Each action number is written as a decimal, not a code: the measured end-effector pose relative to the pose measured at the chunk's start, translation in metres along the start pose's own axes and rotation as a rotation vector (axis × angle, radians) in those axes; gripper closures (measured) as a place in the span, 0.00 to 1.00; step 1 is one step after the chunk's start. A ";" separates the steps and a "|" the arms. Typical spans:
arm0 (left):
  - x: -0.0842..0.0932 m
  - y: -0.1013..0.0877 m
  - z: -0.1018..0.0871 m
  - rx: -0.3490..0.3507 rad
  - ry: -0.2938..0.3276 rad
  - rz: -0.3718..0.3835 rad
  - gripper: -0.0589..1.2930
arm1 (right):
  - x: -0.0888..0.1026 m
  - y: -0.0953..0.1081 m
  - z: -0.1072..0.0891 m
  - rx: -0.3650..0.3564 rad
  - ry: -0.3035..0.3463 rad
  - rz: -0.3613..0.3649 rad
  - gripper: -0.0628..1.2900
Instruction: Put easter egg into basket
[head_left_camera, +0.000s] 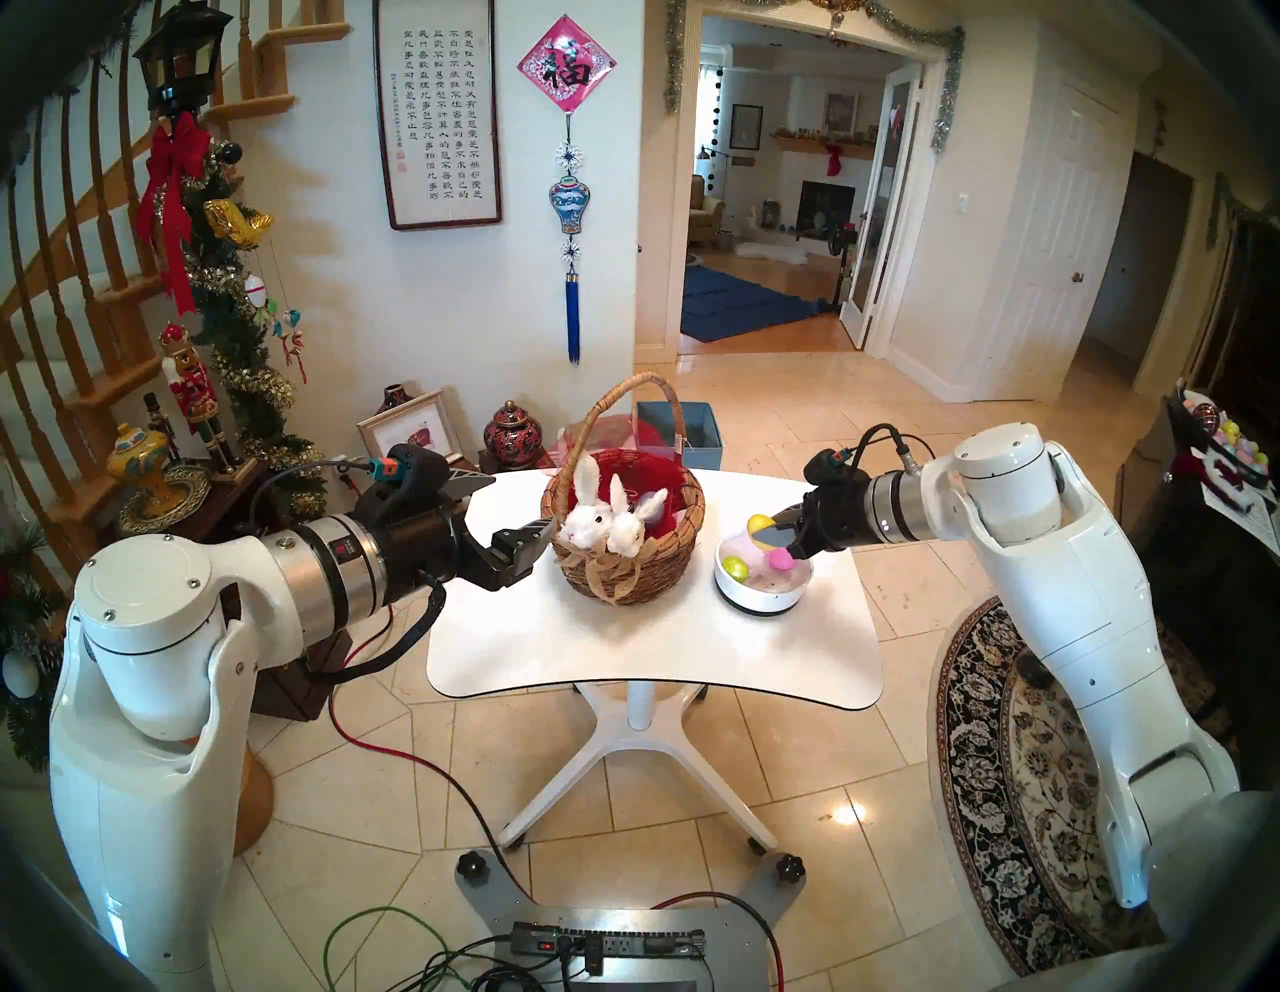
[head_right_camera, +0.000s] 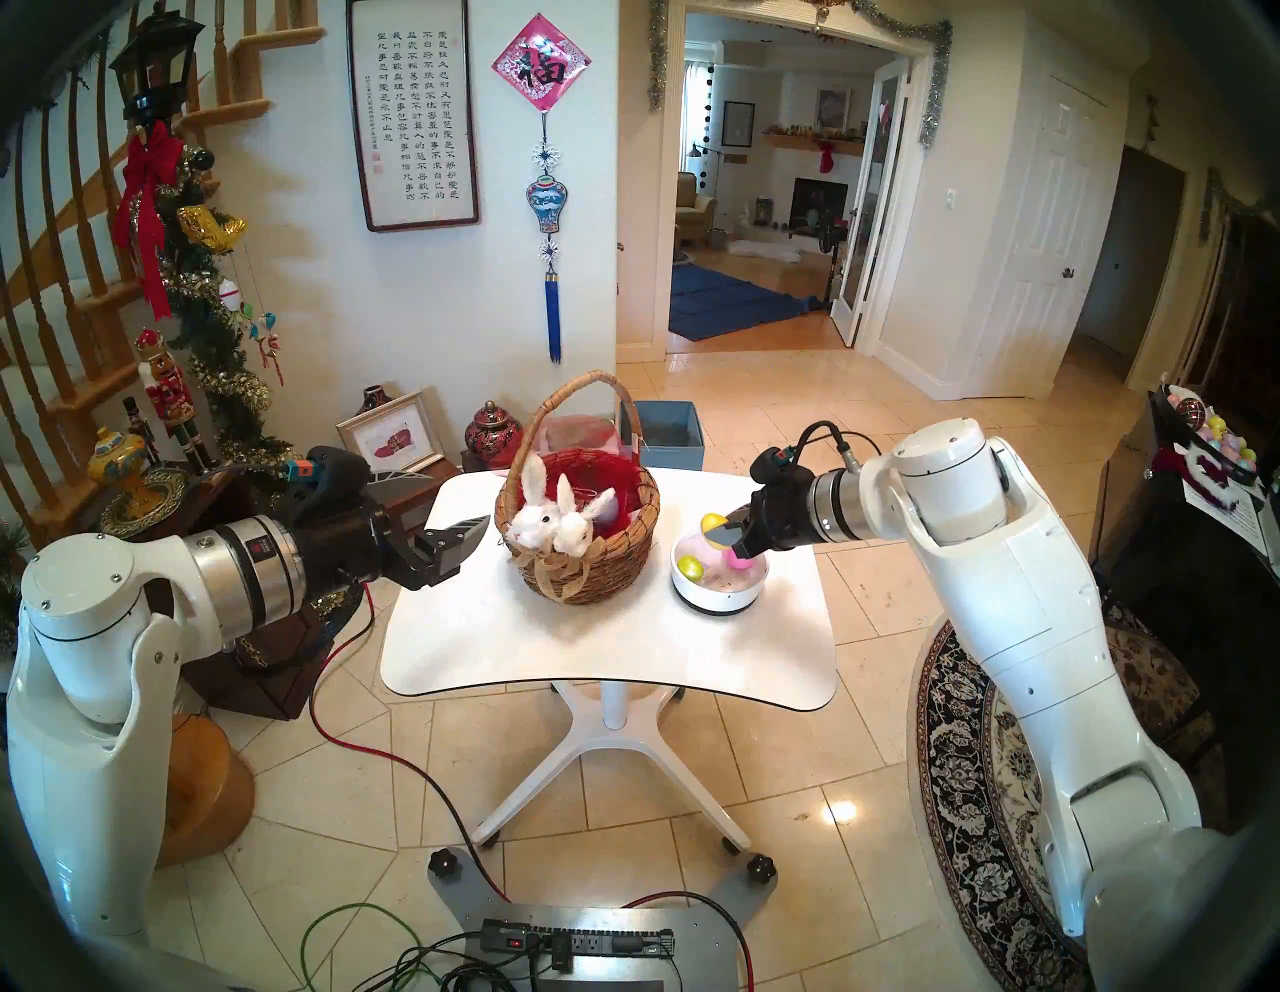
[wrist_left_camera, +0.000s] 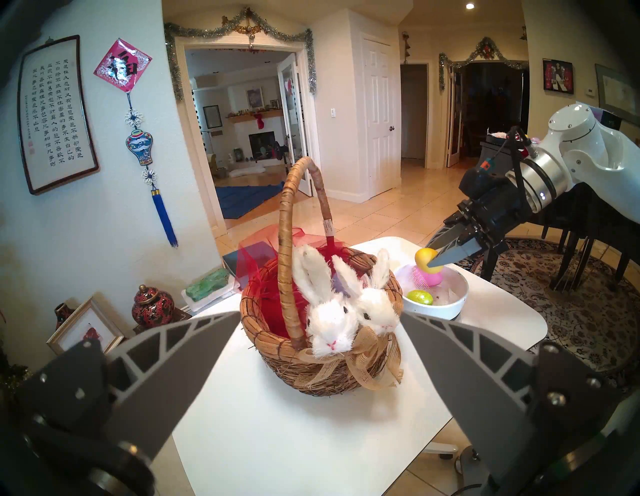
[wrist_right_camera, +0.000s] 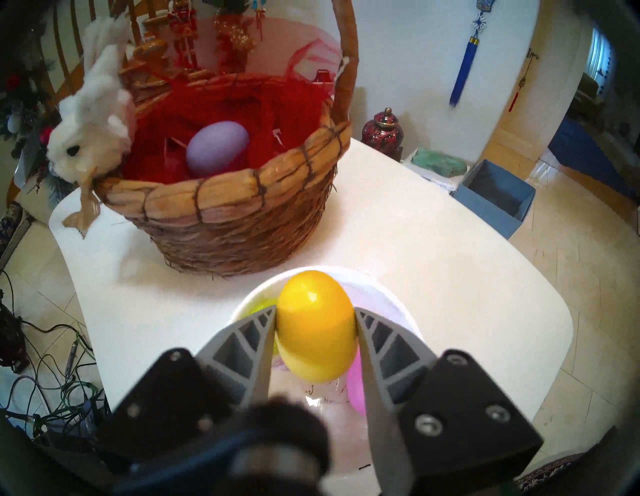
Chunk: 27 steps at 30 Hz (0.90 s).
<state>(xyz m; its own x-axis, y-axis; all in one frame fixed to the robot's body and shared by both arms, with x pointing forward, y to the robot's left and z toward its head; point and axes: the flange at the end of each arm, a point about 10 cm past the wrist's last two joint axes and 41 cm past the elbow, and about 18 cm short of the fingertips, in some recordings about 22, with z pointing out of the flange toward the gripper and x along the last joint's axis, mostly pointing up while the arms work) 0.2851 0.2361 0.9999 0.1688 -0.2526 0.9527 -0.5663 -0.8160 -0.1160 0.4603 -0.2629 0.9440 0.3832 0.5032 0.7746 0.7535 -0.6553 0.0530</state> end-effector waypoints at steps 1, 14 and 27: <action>0.000 0.000 0.000 0.000 0.000 0.000 0.02 | 0.003 0.000 -0.001 0.000 0.005 -0.006 0.65; 0.000 0.000 0.000 0.001 0.000 0.000 0.02 | 0.041 -0.007 0.006 0.024 0.016 -0.097 0.65; 0.000 0.000 0.000 0.001 0.000 0.000 0.02 | 0.074 -0.015 0.020 0.054 0.012 -0.169 0.65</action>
<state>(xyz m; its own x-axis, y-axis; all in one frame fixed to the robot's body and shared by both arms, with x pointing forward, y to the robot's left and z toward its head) 0.2851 0.2362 0.9998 0.1686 -0.2528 0.9527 -0.5656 -0.8164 -0.1165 0.4885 -0.2046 0.9876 0.2430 0.5966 0.7649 0.8343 -0.5308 0.1490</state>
